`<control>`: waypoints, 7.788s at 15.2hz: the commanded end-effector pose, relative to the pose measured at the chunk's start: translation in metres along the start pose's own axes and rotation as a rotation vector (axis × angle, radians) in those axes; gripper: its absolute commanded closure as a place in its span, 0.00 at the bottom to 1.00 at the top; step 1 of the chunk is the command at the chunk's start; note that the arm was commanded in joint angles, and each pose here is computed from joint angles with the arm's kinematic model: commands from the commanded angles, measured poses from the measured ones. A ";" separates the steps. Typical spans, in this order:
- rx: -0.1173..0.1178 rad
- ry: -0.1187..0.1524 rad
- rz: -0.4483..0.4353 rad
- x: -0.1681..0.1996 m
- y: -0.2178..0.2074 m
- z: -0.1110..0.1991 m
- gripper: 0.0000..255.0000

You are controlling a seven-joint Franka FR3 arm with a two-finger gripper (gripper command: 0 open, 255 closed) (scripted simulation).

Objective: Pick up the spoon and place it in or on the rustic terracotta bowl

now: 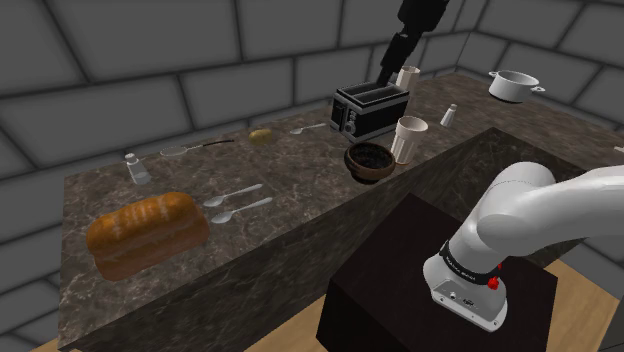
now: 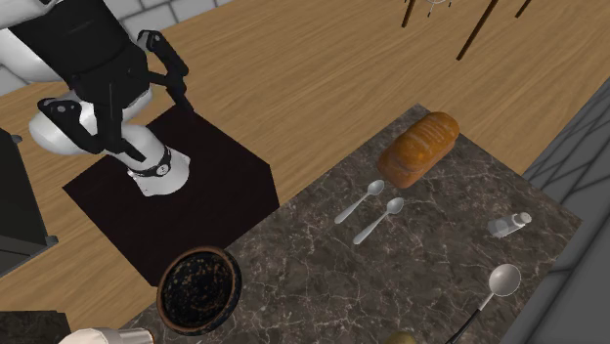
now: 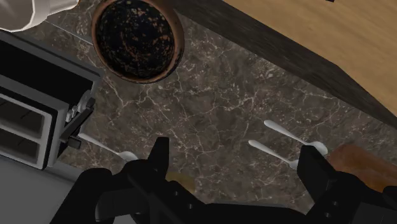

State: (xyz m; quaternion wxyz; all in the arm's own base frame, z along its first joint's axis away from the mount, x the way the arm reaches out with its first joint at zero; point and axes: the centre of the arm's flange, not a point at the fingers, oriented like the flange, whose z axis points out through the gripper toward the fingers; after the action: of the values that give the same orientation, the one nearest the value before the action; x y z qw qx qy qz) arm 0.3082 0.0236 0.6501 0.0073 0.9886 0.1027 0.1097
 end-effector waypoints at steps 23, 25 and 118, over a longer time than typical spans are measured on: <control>-0.044 -0.179 -0.511 0.179 -0.119 0.222 0.00; -0.048 -0.196 -0.557 0.190 -0.133 0.244 0.00; -0.082 -0.334 -0.952 0.146 -0.063 0.281 1.00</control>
State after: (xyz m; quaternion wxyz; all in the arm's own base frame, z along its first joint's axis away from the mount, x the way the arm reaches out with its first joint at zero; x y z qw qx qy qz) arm 0.5005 0.1284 0.4036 0.1119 0.8354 0.5345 -0.0617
